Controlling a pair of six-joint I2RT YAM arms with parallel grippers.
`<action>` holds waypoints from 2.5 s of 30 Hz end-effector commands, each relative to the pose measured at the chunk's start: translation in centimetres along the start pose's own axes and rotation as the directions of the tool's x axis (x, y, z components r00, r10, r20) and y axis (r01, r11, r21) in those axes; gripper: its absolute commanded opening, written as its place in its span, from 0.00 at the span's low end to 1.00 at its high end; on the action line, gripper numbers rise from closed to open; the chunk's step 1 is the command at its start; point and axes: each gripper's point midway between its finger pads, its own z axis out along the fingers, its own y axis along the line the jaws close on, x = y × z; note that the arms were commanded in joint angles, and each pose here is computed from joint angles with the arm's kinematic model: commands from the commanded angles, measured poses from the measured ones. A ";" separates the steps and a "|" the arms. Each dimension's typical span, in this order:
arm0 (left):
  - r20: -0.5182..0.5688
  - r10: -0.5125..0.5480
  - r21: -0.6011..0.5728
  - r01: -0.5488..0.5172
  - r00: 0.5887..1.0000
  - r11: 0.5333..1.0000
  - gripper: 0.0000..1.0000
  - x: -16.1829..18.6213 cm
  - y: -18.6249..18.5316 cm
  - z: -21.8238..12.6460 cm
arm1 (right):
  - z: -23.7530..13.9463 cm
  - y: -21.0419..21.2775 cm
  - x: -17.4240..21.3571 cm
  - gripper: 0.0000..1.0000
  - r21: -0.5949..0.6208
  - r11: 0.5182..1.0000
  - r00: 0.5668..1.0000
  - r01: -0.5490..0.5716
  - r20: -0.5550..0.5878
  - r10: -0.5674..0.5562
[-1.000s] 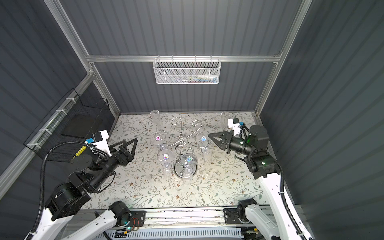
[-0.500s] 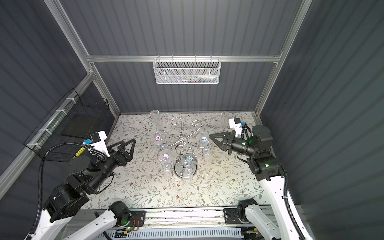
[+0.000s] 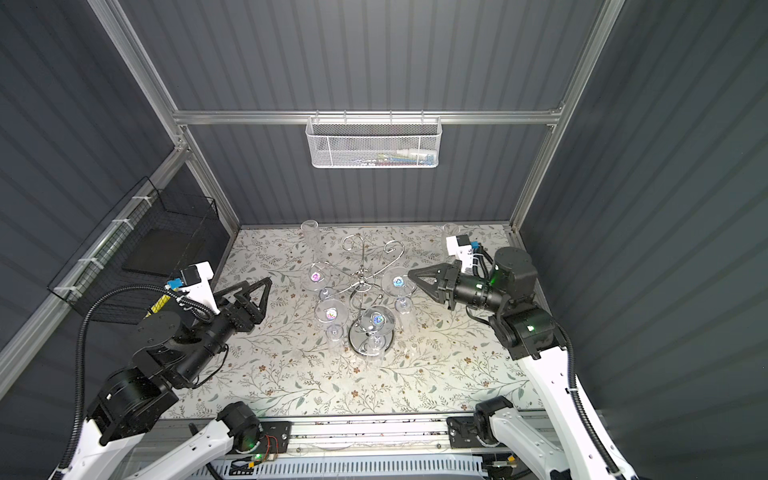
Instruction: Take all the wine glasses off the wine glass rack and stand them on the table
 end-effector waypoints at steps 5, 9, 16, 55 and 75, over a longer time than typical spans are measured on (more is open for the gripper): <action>0.025 0.019 -0.015 -0.019 0.999 1.000 0.75 -0.8 0.5 -1.2 | 0.9 2.9 -0.7 0.00 -0.044 0.996 0.997 0.072 -0.008 -0.072; 0.039 0.026 -0.026 -0.025 0.999 0.999 0.75 -1.0 0.8 -1.5 | 1.5 2.8 -1.4 0.00 -0.034 0.997 0.997 0.074 -0.005 -0.074; 0.050 0.044 -0.039 -0.042 0.998 0.998 0.75 -1.5 0.9 -1.8 | 2.8 2.8 -3.0 0.00 -0.022 0.996 0.997 0.081 -0.005 -0.081; 0.001 -0.144 0.236 0.140 0.990 0.962 0.75 -3.3 -6.0 0.8 | -2.5 6.1 -7.6 0.00 0.082 0.930 0.902 0.358 0.226 -0.367; -0.483 -0.514 0.506 0.705 0.709 0.496 0.75 -4.5 -19.0 7.0 | -6.6 16.3 -1.6 0.00 -0.046 0.311 0.299 0.949 0.437 -0.848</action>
